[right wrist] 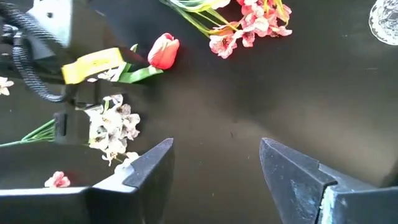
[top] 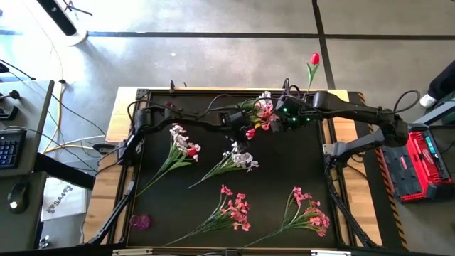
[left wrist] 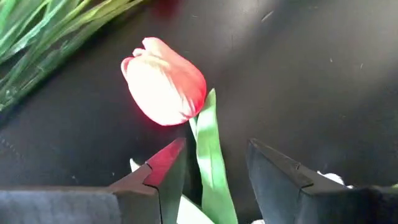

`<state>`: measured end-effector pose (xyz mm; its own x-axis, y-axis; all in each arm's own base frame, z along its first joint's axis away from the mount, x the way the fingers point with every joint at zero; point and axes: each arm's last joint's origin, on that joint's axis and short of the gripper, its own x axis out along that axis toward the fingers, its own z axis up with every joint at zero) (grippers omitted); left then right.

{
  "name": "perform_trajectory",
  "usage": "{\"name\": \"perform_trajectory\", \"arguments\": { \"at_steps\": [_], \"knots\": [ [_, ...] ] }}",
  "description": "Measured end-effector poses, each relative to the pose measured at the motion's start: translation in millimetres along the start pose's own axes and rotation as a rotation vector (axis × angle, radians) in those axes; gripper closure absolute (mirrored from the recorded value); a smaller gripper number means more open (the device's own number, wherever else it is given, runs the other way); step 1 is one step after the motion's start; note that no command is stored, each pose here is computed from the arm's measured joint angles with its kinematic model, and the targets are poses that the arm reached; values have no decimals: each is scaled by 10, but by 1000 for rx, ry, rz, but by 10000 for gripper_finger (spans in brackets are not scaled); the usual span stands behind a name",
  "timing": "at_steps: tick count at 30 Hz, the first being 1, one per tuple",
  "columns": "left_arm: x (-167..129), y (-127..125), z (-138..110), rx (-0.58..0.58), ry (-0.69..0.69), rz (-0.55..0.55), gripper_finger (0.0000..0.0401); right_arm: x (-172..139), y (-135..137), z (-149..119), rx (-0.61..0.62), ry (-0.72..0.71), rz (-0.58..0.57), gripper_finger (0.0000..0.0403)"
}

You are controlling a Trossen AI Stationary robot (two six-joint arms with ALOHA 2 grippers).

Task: Sort flowers into vase by color
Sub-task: Put the right red tulip into the transparent vase

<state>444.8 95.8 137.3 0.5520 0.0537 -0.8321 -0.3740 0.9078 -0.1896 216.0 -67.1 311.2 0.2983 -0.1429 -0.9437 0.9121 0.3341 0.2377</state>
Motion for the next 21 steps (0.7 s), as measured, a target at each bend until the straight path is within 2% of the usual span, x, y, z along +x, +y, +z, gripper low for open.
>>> {"name": "perform_trajectory", "arguments": {
  "at_steps": [6,8,11,13,15,18,21],
  "knots": [
    [132,20,-80,16,50,2,251,0,0,1,18,-18,-12,179],
    [149,26,-96,16,61,7,270,0,-1,2,20,-23,-16,179],
    [138,36,-95,13,63,14,323,0,-1,3,21,-26,-17,179],
    [94,36,-81,11,58,16,367,0,-1,3,23,-26,-17,179],
    [49,45,-61,1,51,11,391,-1,-1,4,19,-32,-20,179],
    [-104,82,4,-28,39,-8,383,-3,14,-6,4,-63,-33,179],
    [-410,146,141,-49,-13,-9,383,-7,63,-14,-14,-106,-16,179]
  ]
}}
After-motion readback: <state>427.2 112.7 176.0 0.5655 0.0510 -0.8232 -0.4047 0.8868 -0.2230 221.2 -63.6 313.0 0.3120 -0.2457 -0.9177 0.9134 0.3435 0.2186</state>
